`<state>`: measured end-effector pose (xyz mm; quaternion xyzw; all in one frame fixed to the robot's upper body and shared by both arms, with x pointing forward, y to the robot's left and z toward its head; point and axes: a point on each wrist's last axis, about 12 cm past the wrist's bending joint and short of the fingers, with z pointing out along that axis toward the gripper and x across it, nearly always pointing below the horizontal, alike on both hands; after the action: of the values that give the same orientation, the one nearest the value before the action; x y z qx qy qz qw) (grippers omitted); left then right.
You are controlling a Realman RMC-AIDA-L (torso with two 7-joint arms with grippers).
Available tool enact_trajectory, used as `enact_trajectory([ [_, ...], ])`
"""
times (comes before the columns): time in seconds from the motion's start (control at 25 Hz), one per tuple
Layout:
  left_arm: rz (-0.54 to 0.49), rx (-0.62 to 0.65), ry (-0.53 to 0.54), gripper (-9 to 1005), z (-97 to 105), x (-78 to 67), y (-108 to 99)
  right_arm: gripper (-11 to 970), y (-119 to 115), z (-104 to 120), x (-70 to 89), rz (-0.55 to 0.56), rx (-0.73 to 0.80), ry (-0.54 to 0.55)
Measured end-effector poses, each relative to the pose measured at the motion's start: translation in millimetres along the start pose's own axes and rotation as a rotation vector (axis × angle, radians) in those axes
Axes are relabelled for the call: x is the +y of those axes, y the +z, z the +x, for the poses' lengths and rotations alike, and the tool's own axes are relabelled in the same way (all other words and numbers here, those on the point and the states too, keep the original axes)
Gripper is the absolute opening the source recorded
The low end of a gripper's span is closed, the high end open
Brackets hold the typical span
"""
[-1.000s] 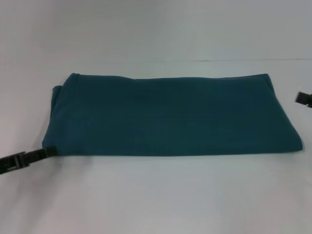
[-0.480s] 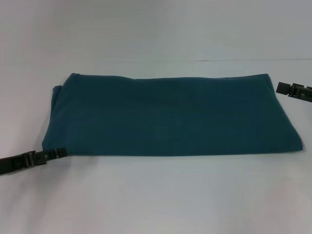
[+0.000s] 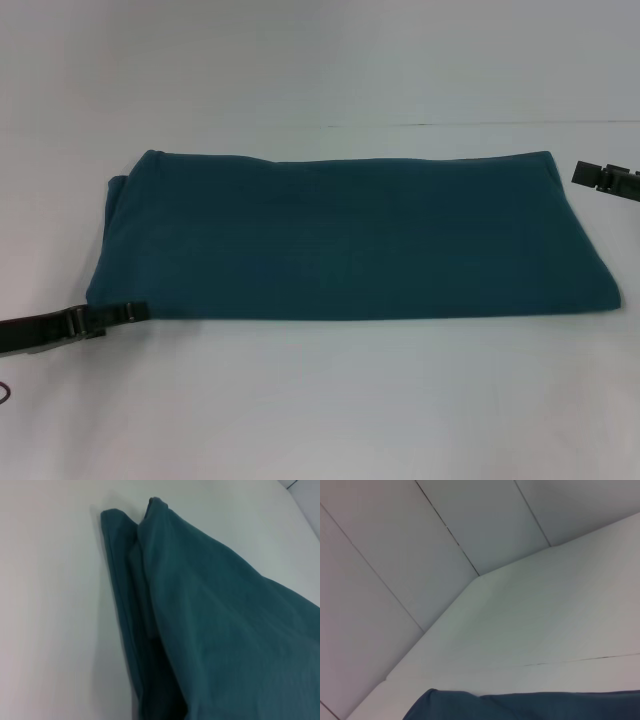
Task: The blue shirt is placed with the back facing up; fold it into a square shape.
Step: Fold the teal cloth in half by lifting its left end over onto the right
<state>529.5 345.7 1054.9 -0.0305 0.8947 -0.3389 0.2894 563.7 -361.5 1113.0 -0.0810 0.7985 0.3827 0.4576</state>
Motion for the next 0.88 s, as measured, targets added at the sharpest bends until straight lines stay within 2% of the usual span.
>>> enact_trajectory([
  [0.4, -0.025, 0.001, 0.010, 920, -4.5, -0.4, 6.2, 923, 0.6, -2.5, -0.9, 0.008, -0.004, -0.005],
  [0.88, -0.060, 0.001, 0.061, 920, -21.2, -7.6, 16.2, 923, 1.3, -3.2, -1.0, 0.009, -0.005, -0.006],
])
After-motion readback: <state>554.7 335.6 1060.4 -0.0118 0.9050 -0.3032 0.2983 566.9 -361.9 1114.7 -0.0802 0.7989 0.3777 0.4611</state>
